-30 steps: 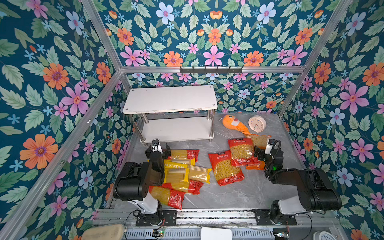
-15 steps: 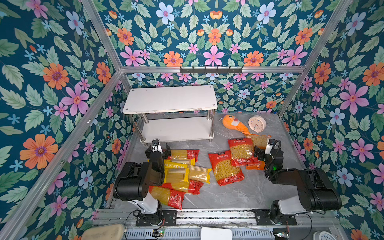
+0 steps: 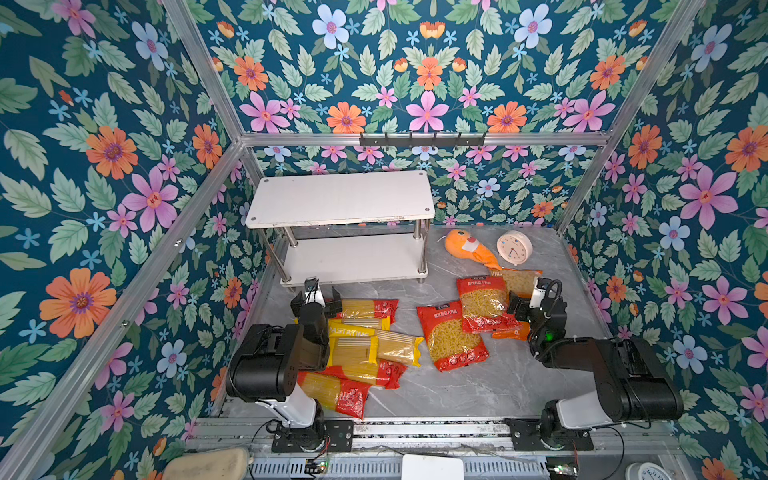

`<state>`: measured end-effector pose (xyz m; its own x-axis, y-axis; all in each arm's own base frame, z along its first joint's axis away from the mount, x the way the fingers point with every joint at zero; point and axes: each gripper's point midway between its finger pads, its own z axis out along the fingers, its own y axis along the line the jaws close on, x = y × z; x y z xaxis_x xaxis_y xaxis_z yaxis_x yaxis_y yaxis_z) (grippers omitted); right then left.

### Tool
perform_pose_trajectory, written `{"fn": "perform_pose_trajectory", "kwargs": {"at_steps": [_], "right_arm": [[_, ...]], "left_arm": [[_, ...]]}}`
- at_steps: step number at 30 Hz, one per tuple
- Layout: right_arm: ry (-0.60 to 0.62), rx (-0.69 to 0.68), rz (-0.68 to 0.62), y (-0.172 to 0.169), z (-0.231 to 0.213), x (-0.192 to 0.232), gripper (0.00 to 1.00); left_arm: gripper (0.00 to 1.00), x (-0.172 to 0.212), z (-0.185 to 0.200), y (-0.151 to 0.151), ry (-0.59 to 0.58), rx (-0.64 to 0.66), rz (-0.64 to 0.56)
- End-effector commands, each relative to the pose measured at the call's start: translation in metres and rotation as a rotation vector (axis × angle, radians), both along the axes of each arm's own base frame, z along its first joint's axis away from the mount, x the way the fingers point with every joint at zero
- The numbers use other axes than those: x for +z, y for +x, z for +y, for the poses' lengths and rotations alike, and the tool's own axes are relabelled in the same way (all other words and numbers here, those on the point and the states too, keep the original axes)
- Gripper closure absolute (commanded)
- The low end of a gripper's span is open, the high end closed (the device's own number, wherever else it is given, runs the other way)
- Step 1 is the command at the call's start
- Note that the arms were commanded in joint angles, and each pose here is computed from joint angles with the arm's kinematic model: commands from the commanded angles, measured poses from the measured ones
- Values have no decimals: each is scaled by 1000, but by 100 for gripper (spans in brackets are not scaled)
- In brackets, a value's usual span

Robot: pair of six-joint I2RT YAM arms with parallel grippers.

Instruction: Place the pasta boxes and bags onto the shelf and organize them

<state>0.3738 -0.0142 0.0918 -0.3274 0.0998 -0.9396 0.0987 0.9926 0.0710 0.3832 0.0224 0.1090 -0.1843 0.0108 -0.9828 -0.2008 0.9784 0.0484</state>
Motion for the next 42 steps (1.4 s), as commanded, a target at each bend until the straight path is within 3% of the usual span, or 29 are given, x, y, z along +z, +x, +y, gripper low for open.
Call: {"fn": "perform_pose_trajectory", "kwargs": {"at_steps": [1,11,14,18,21,24,26,28,30,32,35,37,39,42], "right_arm": [[-11,3,-21,2,0,7,1],[-10,-4,-23,2,-2,7,1],[-65,-30,-40,-2,0,23,1],[-78,-70,1,-7,2,54,1],[27,-272,108,-26,-20,69,1],[222,-340,189,-44,-14,83,1],[387,-289,225,-53,6,84,1],[497,-105,198,-50,34,90,1],[571,-24,219,-54,51,94,11],[596,-56,324,-64,55,87,22],[555,-41,456,-77,76,81,26],[491,-3,485,-84,94,80,26],[449,44,522,-91,115,78,26],[368,163,599,-102,160,69,28]], "left_arm": [[0,4,0,1,-3,-3,-16],[0,4,1,2,-8,-2,-14],[0,19,1,-4,8,13,-51],[0,31,4,-9,-11,53,-4],[0,38,5,-21,-48,93,21],[0,51,10,-37,-95,180,31],[0,61,13,-46,-139,222,22],[0,67,20,-52,-227,289,22],[0,75,19,-54,-312,310,45],[0,79,17,-53,-419,331,52],[1,85,-12,-42,-431,145,113],[9,86,-38,-39,-470,-2,145],[19,76,-57,-41,-525,-53,182],[24,62,-99,-54,-421,-106,240]]}}
